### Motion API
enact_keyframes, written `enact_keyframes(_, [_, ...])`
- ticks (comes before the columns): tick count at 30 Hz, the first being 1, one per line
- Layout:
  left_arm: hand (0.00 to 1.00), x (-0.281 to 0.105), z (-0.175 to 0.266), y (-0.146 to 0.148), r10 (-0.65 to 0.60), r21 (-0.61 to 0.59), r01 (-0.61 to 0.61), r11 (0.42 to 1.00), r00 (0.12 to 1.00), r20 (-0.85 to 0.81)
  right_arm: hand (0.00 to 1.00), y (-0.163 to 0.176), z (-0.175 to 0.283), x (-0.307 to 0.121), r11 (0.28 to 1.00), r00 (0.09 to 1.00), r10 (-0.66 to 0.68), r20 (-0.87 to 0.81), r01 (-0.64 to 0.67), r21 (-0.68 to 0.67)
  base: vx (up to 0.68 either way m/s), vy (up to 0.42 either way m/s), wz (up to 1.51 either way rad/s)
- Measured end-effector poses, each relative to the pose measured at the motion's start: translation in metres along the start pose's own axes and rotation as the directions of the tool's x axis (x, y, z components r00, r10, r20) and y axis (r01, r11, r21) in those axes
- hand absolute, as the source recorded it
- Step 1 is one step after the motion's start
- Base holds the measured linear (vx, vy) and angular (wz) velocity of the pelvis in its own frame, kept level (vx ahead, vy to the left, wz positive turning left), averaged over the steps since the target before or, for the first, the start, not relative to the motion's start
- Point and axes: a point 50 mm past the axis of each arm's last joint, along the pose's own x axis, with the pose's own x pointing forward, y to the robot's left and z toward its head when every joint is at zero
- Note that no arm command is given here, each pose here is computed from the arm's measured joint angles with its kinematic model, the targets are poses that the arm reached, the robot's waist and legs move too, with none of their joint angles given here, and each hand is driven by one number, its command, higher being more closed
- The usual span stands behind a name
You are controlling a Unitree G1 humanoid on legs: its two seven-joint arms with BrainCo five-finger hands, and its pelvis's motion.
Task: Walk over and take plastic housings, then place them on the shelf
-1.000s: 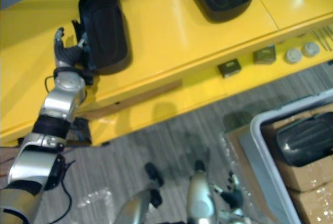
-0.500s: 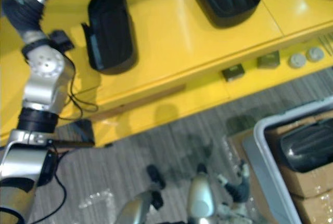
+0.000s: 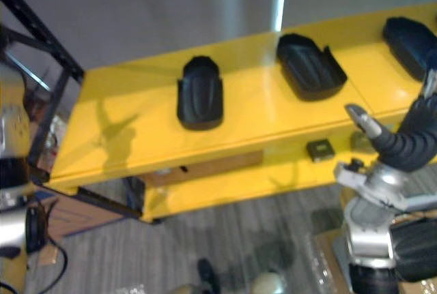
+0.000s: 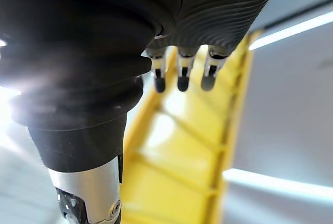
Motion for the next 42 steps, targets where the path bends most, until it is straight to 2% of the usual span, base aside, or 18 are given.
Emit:
enact_keyframes(2, [0.00, -0.047, -0.029, 0.016, 0.009, 0.024, -0.005, 1.000, 0.986, -0.164, 0.00, 0.009, -0.005, 0.004, 0.998, 0.998, 0.059, -0.033, -0.059, -0.013, -0.03, -0.038, 0.48])
enact_keyframes(3, [0.00, -0.081, -0.048, 0.030, 0.038, 0.069, -0.018, 0.997, 0.955, -0.293, 0.00, 0.018, -0.011, 0.004, 0.991, 0.990, 0.124, -0.072, -0.127, -0.046, -0.04, -0.021, 0.39])
enact_keyframes(4, [0.00, -0.098, -0.056, 0.038, 0.061, 0.111, -0.023, 0.994, 0.935, -0.349, 0.00, 0.024, -0.015, 0.003, 0.983, 0.981, 0.166, -0.102, -0.173, -0.065, -0.04, -0.007, 0.50])
enact_keyframes(6, [0.00, -0.157, -0.076, 0.069, 0.167, 0.264, -0.026, 0.964, 0.832, -0.529, 0.00, 0.042, -0.028, 0.002, 0.928, 0.926, 0.322, -0.197, -0.350, -0.127, -0.05, -0.001, 0.47])
enact_keyframes(7, [0.00, -0.169, -0.079, 0.077, 0.193, 0.303, -0.019, 0.953, 0.809, -0.556, 0.00, 0.046, -0.032, 0.002, 0.910, 0.908, 0.356, -0.221, -0.391, -0.136, -0.05, -0.002, 0.35])
enact_keyframes(8, [0.00, -0.195, -0.084, 0.094, 0.252, 0.390, 0.010, 0.921, 0.748, -0.614, 0.00, 0.054, -0.040, 0.005, 0.871, 0.864, 0.422, -0.276, -0.471, -0.142, -0.04, 0.012, 0.22])
enact_keyframes(9, [0.00, -0.204, -0.087, 0.101, 0.276, 0.418, 0.023, 0.908, 0.719, -0.638, 0.00, 0.056, -0.043, 0.006, 0.853, 0.847, 0.442, -0.294, -0.498, -0.153, -0.04, 0.029, 0.27])
enact_keyframes(13, [0.00, -0.283, -0.103, 0.153, 0.498, 0.596, 0.088, 0.798, 0.462, -0.734, 0.00, 0.068, -0.059, 0.001, 0.773, 0.747, 0.539, -0.390, -0.622, -0.124, -0.03, 0.031, 0.10])
enact_keyframes(14, [0.00, -0.294, -0.103, 0.159, 0.528, 0.617, 0.094, 0.781, 0.427, -0.734, 0.00, 0.069, -0.063, -0.002, 0.760, 0.729, 0.547, -0.412, -0.639, -0.120, -0.03, 0.032, 0.00])
enact_keyframes(16, [0.00, -0.330, -0.099, 0.184, 0.613, 0.683, 0.160, 0.712, 0.332, -0.717, 0.00, 0.074, -0.080, -0.019, 0.686, 0.637, 0.580, -0.508, -0.718, -0.118, -0.02, 0.031, -0.05])
enact_keyframes(17, [0.00, -0.337, -0.098, 0.189, 0.629, 0.694, 0.177, 0.698, 0.313, -0.712, 0.00, 0.076, -0.085, -0.024, 0.658, 0.606, 0.589, -0.534, -0.744, -0.119, -0.01, 0.005, -0.10])
enact_keyframes(19, [0.00, -0.359, -0.094, 0.201, 0.649, 0.699, 0.263, 0.665, 0.260, -0.715, 0.00, 0.077, -0.103, -0.039, 0.547, 0.519, 0.586, -0.623, -0.820, -0.169, -0.01, -0.009, -0.07])
enact_keyframes(21, [0.00, -0.372, -0.091, 0.206, 0.643, 0.672, 0.301, 0.676, 0.203, -0.738, 0.00, 0.077, -0.113, -0.040, 0.479, 0.485, 0.567, -0.667, -0.852, -0.212, 0.00, 0.000, 0.00])
enact_keyframes(24, [0.00, -0.391, -0.087, 0.211, 0.613, 0.602, 0.348, 0.719, 0.092, -0.785, 0.00, 0.069, -0.121, -0.031, 0.417, 0.477, 0.529, -0.702, -0.866, -0.274, 0.00, 0.000, 0.00])
enact_keyframes(26, [0.00, -0.410, -0.082, 0.215, 0.587, 0.536, 0.383, 0.753, -0.021, -0.809, 0.00, 0.058, -0.124, -0.023, 0.364, 0.470, 0.506, -0.723, -0.876, -0.315, 0.01, -0.001, -0.02])
enact_keyframes(29, [0.00, -0.425, -0.075, 0.219, 0.571, 0.487, 0.398, 0.777, -0.119, -0.813, 0.00, 0.055, -0.125, -0.024, 0.331, 0.435, 0.510, -0.742, -0.896, -0.297, 0.02, -0.009, -0.06])
enact_keyframes(36, [0.00, -0.426, -0.083, 0.208, 0.489, 0.407, 0.374, 0.833, -0.155, -0.858, 0.00, 0.053, -0.127, -0.029, 0.273, 0.380, 0.505, -0.775, -0.922, -0.275, 0.04, 0.004, 0.01])
enact_keyframes(42, [0.00, -0.427, -0.086, 0.201, 0.458, 0.372, 0.387, 0.844, -0.159, -0.875, 0.00, 0.053, -0.131, -0.034, 0.242, 0.302, 0.523, -0.797, -0.949, -0.200, 0.07, -0.009, 0.03])
